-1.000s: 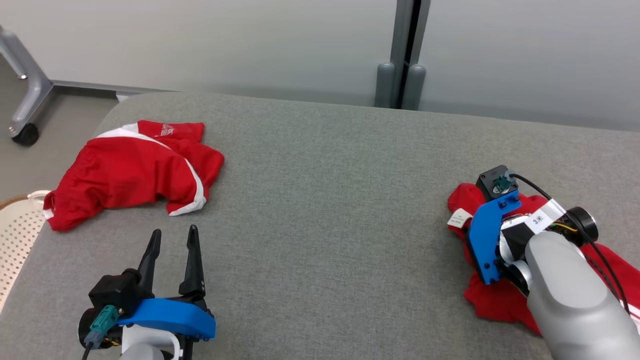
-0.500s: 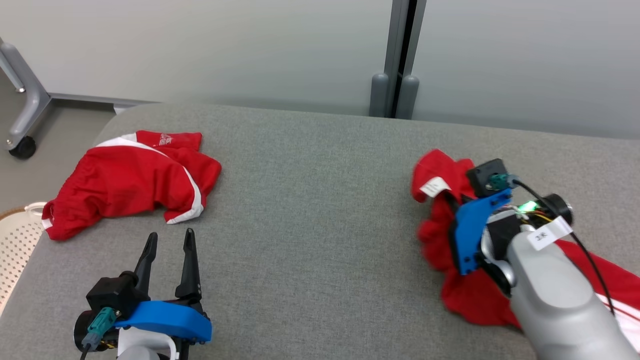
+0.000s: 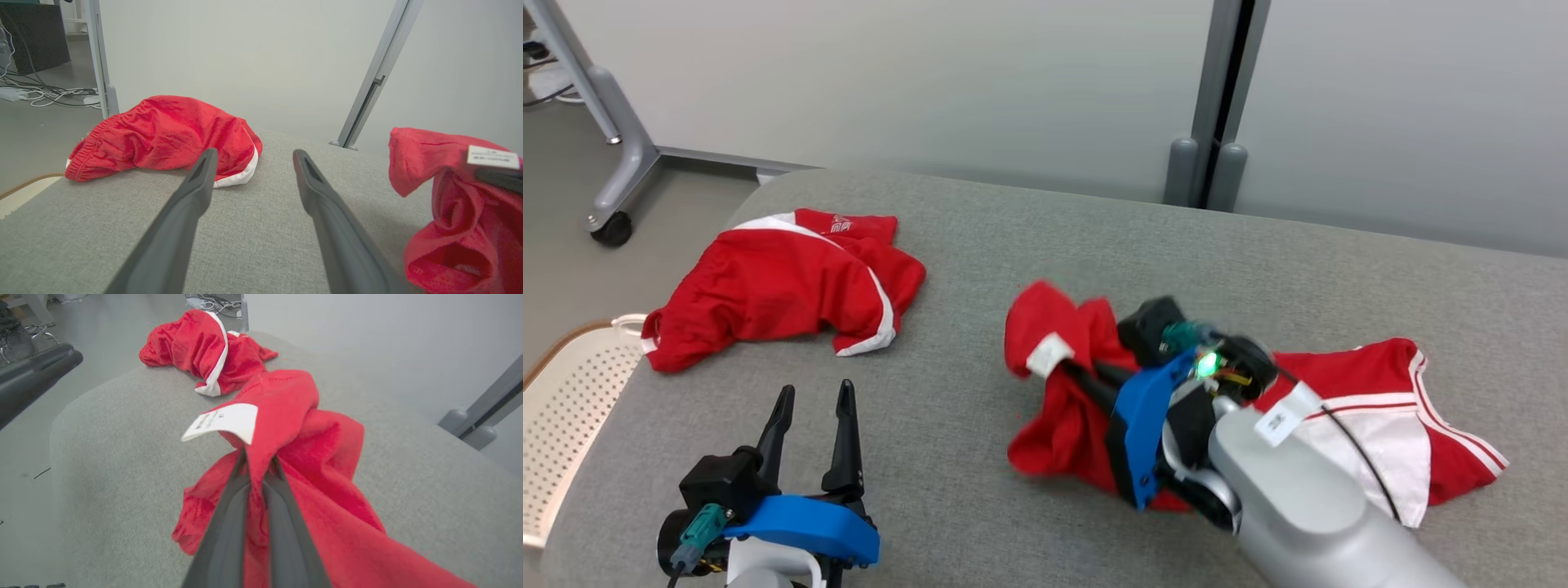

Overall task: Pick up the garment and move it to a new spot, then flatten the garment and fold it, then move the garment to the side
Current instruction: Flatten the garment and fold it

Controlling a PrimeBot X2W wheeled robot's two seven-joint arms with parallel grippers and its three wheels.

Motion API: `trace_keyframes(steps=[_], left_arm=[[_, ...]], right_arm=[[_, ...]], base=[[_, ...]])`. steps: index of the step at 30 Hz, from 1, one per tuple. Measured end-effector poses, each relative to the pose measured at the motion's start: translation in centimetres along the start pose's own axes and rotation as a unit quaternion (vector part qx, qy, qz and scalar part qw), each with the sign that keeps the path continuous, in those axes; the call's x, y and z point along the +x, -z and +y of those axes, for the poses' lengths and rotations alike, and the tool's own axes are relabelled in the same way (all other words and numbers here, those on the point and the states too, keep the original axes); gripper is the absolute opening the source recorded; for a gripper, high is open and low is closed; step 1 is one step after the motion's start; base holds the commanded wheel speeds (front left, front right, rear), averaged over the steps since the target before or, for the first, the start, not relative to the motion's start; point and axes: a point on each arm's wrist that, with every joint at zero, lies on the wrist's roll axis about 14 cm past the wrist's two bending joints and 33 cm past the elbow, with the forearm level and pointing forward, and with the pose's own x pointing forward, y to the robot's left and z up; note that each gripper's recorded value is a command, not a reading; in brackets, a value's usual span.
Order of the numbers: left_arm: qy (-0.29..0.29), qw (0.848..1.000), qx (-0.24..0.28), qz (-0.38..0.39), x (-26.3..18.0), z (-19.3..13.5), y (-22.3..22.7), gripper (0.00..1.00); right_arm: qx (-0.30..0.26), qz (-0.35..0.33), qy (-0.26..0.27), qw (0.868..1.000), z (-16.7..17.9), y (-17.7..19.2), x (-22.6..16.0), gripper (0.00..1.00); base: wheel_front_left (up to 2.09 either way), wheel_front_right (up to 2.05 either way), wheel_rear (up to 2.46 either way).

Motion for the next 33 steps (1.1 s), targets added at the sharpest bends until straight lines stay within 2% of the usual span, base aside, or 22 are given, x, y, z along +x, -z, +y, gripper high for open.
trace_keyframes(steps=[1, 2, 3, 4, 7, 10, 13, 17, 21, 26, 29, 33], left_arm=[[-0.002, 1.0, 0.0, 0.001, -0.1, 0.1, 0.1, 1.0], [-0.004, 1.0, -0.001, 0.002, -0.2, 0.2, 0.1, 1.0], [-0.005, 1.0, -0.002, 0.003, -0.2, 0.2, 0.2, 1.0], [-0.006, 1.0, -0.003, 0.004, -0.2, 0.3, 0.3, 1.0], [-0.007, 1.0, -0.004, 0.005, -0.1, 0.3, 0.3, 1.0], [-0.006, 1.0, -0.004, 0.006, 0.1, 0.2, 0.4, 1.0], [0.003, 1.0, -0.002, 0.006, 0.4, -0.3, 0.4, 1.0], [0.019, 1.0, -0.002, 0.006, 0.7, -1.3, 0.4, 1.0], [0.037, 0.999, 0.0, 0.006, 1.1, -2.5, 0.5, 1.0], [0.05, 0.999, 0.001, 0.01, 1.4, -3.3, 0.7, 1.0], [0.052, 0.999, 0.0, 0.014, 1.3, -3.5, 1.0, 1.0], [0.055, 0.998, -0.002, 0.018, 1.4, -3.7, 1.3, 1.0]], right_arm=[[0.003, 0.019, -0.009, 1.0, 0.7, 1.2, 0.2, 0.0], [0.005, 0.034, -0.014, 0.999, 1.1, 2.3, 0.3, 0.33], [0.013, 0.046, -0.017, 0.999, 1.3, 3.2, 0.3, 0.78], [0.018, 0.059, -0.021, 0.998, 1.6, 4.1, 0.4, 1.0], [0.033, 0.073, -0.03, 0.996, 2.4, 5.5, 0.2, 1.0], [0.054, 0.041, -0.024, 0.997, 2.0, 4.6, -0.1, 1.0], [0.065, -0.029, 0.006, 0.997, -0.5, 2.1, -1.0, 1.0], [0.067, -0.129, 0.05, 0.988, -4.1, -1.5, -3.6, 1.0], [0.063, -0.173, 0.116, 0.976, -8.8, -2.4, -7.5, 1.0], [0.105, -0.194, 0.2, 0.955, -12.8, 0.2, -12.5, 1.0], [0.14, -0.21, 0.244, 0.936, -13.8, 2.0, -15.1, 1.0], [0.145, -0.231, 0.287, 0.918, -14.0, 3.1, -17.6, 1.0]], base=[[0.0, 0.0, 0.0], [0.0, 0.0, 0.0], [0.0, 0.0, 0.0], [0.0, 0.0, 0.0], [0.0, 0.0, 0.0], [0.0, 0.0, 0.0], [0.0, 0.0, 0.0], [0.0, 0.0, 0.0], [0.0, 0.0, 0.0], [0.0, 0.0, 0.0], [0.0, 0.0, 0.0], [0.0, 0.0, 0.0]])
